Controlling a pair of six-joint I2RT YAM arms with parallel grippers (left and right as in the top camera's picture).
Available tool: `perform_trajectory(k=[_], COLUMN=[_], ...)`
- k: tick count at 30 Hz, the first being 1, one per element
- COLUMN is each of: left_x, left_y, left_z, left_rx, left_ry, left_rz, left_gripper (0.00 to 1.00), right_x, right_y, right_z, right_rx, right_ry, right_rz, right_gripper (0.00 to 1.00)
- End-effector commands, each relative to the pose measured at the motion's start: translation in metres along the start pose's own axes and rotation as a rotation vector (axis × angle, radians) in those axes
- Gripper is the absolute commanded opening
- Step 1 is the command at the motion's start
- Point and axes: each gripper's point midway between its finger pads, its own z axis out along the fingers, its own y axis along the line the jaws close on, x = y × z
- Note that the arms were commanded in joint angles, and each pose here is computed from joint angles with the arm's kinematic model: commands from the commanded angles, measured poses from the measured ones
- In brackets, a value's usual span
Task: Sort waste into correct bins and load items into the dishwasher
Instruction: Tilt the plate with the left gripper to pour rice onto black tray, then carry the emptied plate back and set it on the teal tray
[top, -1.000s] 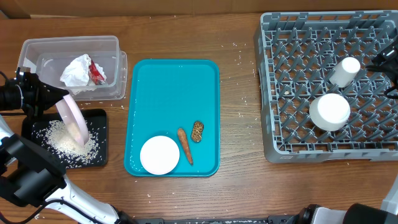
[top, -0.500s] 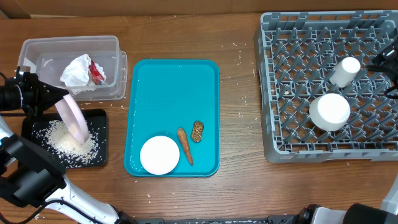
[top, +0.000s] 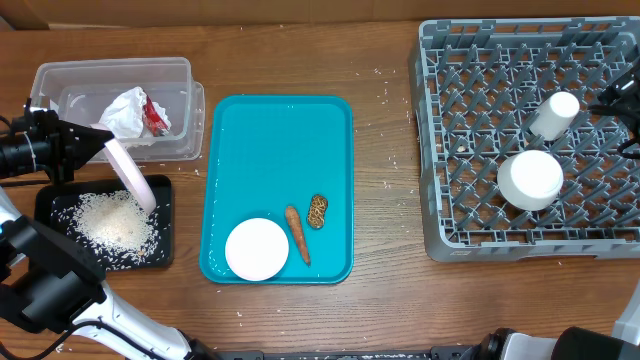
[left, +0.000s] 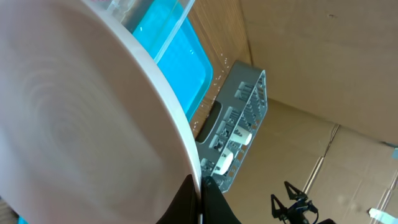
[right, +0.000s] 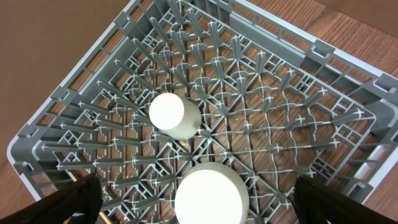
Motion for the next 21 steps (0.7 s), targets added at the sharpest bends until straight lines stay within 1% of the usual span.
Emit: perform_trajectory(k=[1,3,4,5,7,9,10,13,21], left_x=[0.003,0.003,0.005,0.005,0.0,0.003,0.003,0.005,0.011], left_y=[-0.004,-0.002,-0.011,-0.013,-0.009,-0.007,-0.005,0.008,0.006], left_z=[-0.004,-0.003,-0.003,-0.003,-0.003,-0.005,-0.005,-0.004,0.0], left_rx=[0.011,0.007,0.061,0.076,0.063,0.068,0.058,-0.006,0.018], left_ry=[-0.01,-0.007,-0.004,-0.003,-0.018,-0.007,-0.007,-0.001,0.014], left_rz=[-0.055,-0.059,-0.062,-0.064,-0.055,-0.105,-0.098,-0.104,-0.064], left_gripper=[0.04,0.04,0.05,0.05,0.04,0.04,0.04,0.04,0.04], right_x=[-0.004,-0.004,-0.004,-0.004,-0.004,-0.004,-0.004,-0.004,-0.004], right_y=[-0.001,-0.001,-0.001,-0.001,-0.001,-0.001,-0.001,-0.001,-0.001], right_z=[-0.003,-0.003,-0.003,-0.003,-0.003,-0.003,-0.003,-0.003,-0.003], right_rx=[0.003,0.003,0.003,0.003,0.003,0.003,0.003,0.003,0.003], right_ry=[-0.019,-0.019,-0.019,-0.019,-0.019,-0.019,-0.019,-0.019,-0.019], right_rz=[-0.003,-0.003,-0.002,-0.003,-0.003,-0.003,-0.003,-0.003,-0.003], right_gripper=[1.0,1.0,1.0,1.0,1.0,1.0,1.0,1.0,1.0])
